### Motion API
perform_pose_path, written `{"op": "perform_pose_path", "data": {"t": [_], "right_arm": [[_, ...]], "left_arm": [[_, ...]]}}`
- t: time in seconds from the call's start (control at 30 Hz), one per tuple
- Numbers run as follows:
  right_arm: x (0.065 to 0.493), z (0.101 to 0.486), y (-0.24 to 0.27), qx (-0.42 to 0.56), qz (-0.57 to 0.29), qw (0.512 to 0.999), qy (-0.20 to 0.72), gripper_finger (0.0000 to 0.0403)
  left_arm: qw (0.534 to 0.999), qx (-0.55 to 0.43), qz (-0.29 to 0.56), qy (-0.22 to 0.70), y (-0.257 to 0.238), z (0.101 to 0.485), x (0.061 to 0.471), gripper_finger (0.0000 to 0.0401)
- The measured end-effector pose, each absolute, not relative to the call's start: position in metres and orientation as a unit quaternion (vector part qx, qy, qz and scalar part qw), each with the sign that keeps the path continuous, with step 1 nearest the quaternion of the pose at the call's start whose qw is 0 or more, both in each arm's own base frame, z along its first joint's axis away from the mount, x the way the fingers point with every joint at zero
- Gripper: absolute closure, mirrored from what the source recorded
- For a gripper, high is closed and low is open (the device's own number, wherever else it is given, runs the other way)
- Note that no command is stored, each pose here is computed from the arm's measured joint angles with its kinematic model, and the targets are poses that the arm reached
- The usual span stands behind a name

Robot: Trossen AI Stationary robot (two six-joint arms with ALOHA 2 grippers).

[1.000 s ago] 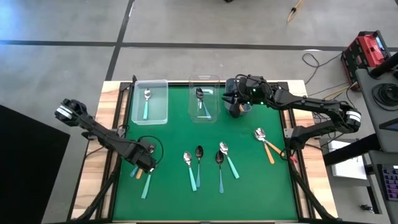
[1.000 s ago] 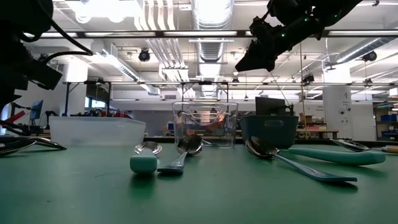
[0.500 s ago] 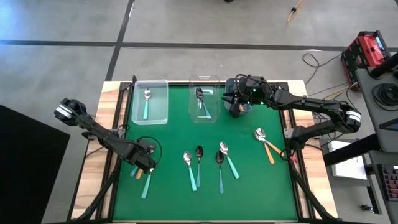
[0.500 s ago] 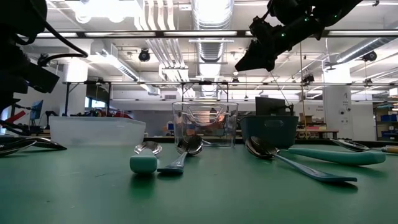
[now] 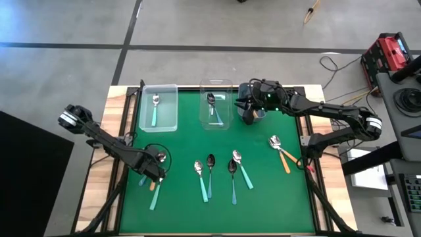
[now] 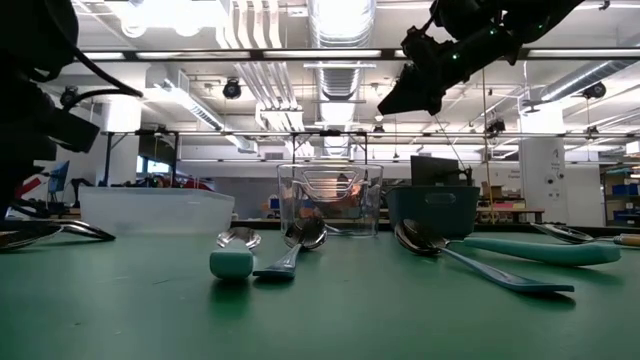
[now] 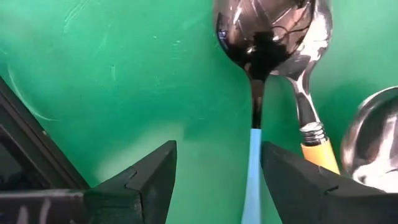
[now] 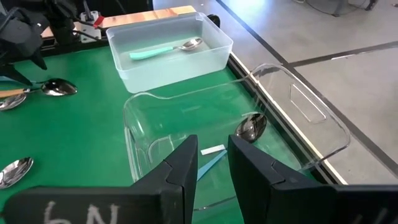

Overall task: Sort silverware by color (type)
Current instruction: Put the blue spoon into the transparent bin

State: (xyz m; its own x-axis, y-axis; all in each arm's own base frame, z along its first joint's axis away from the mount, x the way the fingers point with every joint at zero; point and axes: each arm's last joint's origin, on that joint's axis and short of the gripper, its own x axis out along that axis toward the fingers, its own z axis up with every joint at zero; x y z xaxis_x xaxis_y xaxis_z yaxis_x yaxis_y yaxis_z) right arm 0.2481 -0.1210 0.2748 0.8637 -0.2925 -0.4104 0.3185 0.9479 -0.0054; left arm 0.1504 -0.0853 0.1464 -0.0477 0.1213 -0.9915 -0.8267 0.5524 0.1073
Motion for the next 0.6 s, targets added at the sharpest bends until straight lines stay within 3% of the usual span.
{"op": "perform_pose_path", "data": {"t": [0.6], "right_arm": [[0.2481,0.2743,-0.1210,0.032,-0.158,0.965,0.207,0.0323]], "left_arm": [[0.627,-0.291,0.393,0.607,-0.0836,0.1432,0.1484,0.0189]]}}
